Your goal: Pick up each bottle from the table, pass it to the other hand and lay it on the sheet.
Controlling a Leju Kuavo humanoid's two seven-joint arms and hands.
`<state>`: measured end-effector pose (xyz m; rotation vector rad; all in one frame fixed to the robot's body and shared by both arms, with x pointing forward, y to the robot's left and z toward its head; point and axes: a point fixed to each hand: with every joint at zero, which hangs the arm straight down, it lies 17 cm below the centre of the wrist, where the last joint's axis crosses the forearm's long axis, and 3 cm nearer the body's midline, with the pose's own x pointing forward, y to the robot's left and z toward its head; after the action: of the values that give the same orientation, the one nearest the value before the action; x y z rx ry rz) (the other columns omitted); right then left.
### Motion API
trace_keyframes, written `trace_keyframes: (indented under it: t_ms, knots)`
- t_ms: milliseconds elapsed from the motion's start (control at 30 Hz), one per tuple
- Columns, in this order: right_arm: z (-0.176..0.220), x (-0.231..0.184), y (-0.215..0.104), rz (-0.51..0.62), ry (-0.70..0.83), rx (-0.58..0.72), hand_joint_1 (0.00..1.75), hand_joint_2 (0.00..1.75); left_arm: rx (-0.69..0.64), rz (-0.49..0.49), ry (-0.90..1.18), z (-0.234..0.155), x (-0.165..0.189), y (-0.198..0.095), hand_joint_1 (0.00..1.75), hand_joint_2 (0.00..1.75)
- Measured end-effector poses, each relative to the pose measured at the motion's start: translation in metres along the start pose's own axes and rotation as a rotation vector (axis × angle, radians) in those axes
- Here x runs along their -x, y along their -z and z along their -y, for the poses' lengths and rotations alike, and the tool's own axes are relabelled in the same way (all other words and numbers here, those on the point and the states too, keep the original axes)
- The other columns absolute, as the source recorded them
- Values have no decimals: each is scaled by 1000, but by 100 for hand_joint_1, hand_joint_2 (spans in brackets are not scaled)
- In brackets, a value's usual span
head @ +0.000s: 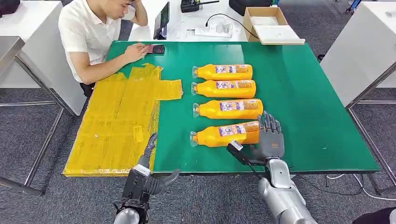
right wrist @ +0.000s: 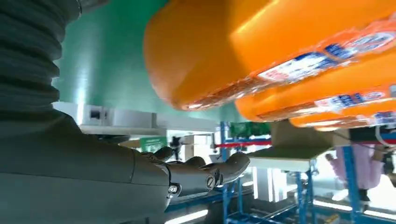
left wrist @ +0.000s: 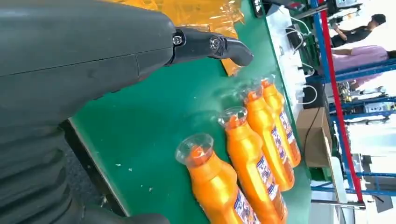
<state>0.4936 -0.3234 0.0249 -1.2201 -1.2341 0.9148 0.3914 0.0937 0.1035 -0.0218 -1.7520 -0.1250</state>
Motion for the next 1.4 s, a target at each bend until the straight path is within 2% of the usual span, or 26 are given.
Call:
trace_keyframes:
  t_ms: [233,333,633,933,967,1000,1033,1067,1267,1400]
  knots:
    - [-18,-47,-6,150,4,-54,0,175,12,15,-16,2,-6,5,0,175]
    - [-24,-61,-6,179,19,-90,0,175,15,25,-24,3,-9,8,0,175]
    - [-47,-48,-3,88,14,-227,0,175,11,26,-36,2,-10,9,0,175]
    - [-52,-45,-2,79,15,-248,0,175,14,16,-35,3,-6,7,0,175]
    - [-52,-46,-2,79,15,-249,5,175,14,16,-35,3,-6,7,0,175]
    - [-53,-45,-2,78,14,-254,133,175,14,16,-35,3,-6,7,0,175]
    - [-55,-45,-3,75,13,-266,162,175,13,16,-37,3,-6,7,0,175]
    - [-58,-44,-4,70,11,-283,175,175,12,16,-39,3,-6,8,0,175]
    - [-72,-26,-6,-1,-54,-391,175,175,30,22,-45,8,-8,10,0,175]
    - [-74,-21,-2,-2,-107,-444,175,175,36,26,-55,10,-10,12,0,175]
